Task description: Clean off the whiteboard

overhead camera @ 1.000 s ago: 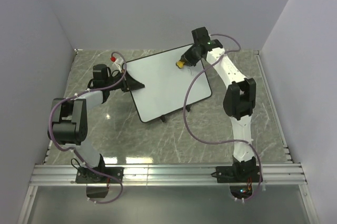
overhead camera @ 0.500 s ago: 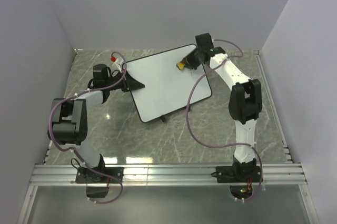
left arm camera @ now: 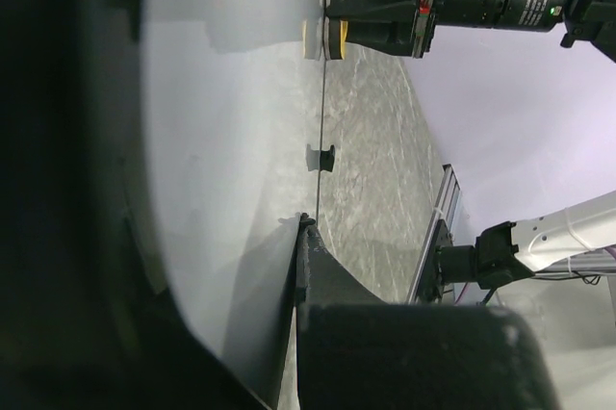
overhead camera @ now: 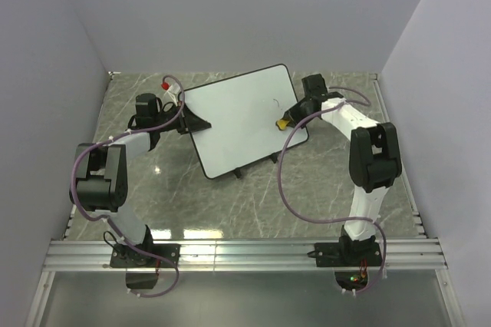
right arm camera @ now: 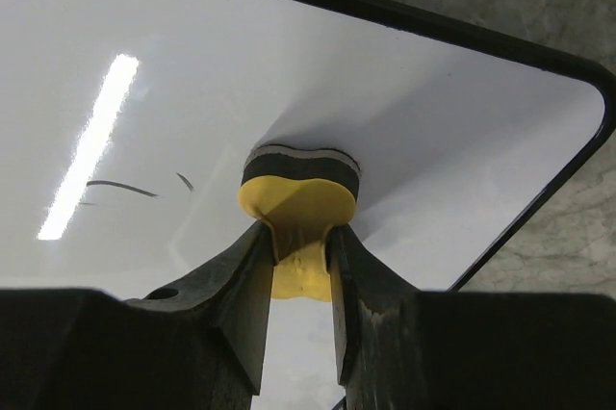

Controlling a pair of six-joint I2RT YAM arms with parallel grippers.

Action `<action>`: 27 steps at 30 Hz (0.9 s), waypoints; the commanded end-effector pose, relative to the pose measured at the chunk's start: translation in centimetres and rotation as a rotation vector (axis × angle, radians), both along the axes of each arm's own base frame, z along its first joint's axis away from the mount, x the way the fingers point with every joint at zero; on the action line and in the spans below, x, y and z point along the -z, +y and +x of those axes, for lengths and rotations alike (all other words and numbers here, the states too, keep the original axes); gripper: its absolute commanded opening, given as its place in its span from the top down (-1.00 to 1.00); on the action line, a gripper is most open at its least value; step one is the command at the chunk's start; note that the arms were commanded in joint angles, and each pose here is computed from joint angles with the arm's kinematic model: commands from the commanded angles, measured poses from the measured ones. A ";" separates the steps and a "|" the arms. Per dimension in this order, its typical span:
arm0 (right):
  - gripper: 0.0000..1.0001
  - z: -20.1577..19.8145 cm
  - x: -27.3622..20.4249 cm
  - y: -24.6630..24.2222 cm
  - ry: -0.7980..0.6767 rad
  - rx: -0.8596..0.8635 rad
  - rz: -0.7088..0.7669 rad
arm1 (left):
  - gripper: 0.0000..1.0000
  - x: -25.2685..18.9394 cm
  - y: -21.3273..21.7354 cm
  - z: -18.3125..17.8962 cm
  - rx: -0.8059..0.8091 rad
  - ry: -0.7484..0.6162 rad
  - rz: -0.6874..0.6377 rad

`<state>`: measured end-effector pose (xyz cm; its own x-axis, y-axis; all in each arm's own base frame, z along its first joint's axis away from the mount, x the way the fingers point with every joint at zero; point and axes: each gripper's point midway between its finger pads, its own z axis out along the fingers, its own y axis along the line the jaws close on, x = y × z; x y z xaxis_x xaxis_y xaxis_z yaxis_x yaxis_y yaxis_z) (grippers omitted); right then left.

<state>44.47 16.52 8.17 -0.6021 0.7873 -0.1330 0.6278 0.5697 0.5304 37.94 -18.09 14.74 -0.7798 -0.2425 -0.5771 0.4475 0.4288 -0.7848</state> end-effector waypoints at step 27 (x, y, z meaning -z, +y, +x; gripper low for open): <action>1.00 3.4 -3.0 2.4 -0.076 -0.044 0.008 | 0.99 6.9 -1.3 -2.3 0.039 0.076 0.178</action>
<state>51.41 20.20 13.12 -0.6052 0.7806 -0.1563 0.5283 0.5407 0.6547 38.02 -18.20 14.74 -0.7823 -0.2408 -0.5744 0.4451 0.4290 -0.7861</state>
